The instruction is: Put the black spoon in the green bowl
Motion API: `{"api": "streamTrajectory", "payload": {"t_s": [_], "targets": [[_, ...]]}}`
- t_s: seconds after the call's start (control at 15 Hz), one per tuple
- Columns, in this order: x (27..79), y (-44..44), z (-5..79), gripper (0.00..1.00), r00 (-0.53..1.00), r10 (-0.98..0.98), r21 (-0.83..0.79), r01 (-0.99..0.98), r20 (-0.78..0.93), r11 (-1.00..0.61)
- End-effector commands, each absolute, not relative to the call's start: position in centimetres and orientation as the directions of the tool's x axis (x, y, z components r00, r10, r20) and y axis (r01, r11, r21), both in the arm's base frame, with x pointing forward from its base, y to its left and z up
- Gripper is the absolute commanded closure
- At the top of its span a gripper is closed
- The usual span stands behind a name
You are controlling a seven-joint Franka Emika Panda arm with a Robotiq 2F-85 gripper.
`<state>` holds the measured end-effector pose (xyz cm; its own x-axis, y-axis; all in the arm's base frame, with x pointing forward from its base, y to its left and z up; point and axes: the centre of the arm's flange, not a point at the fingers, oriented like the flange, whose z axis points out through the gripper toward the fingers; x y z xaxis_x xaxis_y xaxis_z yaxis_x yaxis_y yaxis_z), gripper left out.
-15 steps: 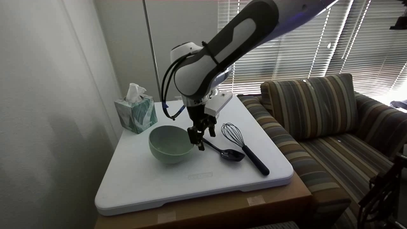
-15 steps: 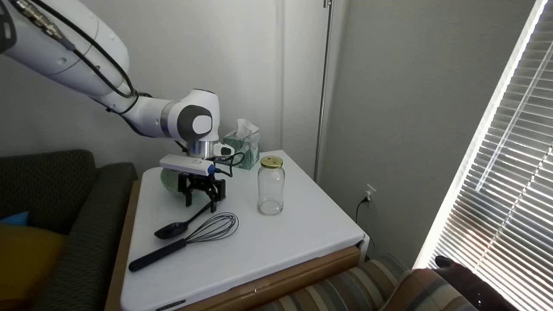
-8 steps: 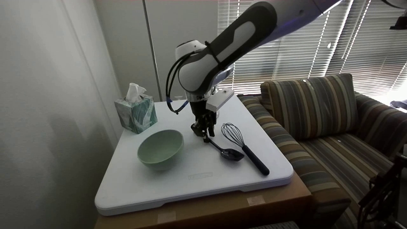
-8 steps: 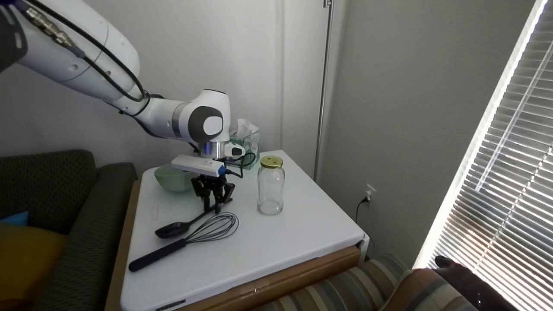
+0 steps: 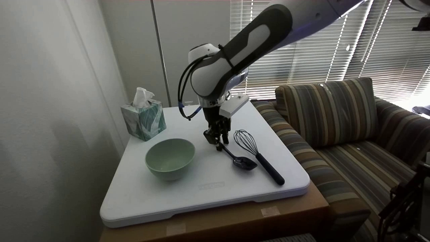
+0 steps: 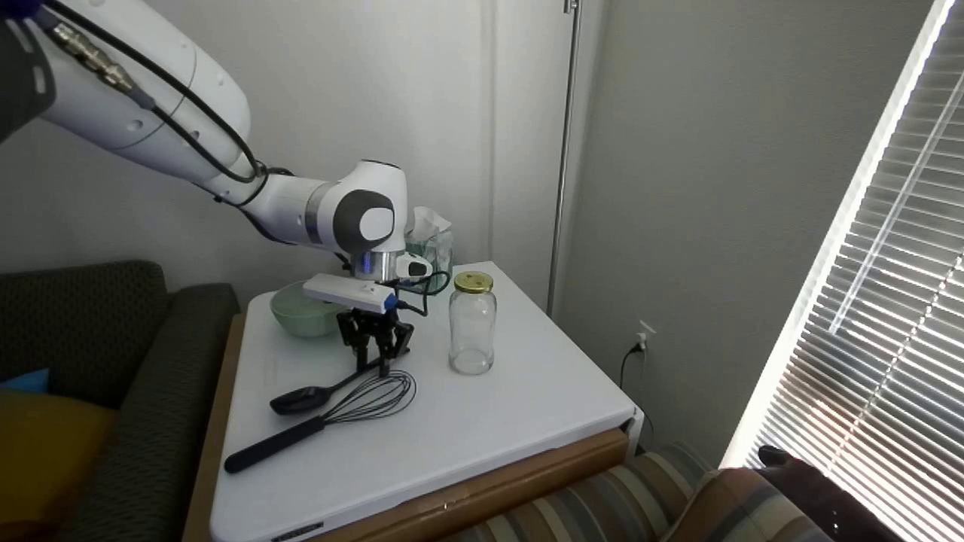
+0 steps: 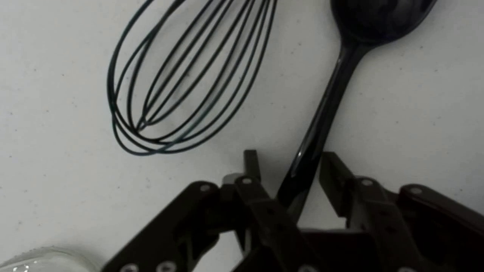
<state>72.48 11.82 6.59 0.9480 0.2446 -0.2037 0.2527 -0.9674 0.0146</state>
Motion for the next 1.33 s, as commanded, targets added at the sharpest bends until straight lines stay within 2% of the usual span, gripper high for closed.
{"api": "streamTrajectory", "payload": {"t_s": [0.0,0.07,0.27,0.33,0.47,0.87,1.27], "targets": [[72.5,11.0,6.2,0.76,0.949,0.223,-0.015,0.225,-0.224,-0.974],[72.5,10.9,6.2,0.77,0.95,0.215,-0.021,0.216,-0.225,-0.976],[72.4,10.9,6.3,0.98,0.95,0.211,-0.043,0.206,-0.231,-0.978],[72.3,10.9,6.4,1.0,0.951,0.205,-0.046,0.2,-0.232,-0.979],[72.3,11.0,6.6,0.95,0.951,0.207,-0.058,0.199,-0.232,-0.978],[71.0,14.1,9.6,0.95,0.944,0.265,-0.097,0.251,-0.198,-0.963],[70.6,18.6,15.4,0.95,0.915,0.384,-0.04,0.382,-0.12,-0.923]]}}
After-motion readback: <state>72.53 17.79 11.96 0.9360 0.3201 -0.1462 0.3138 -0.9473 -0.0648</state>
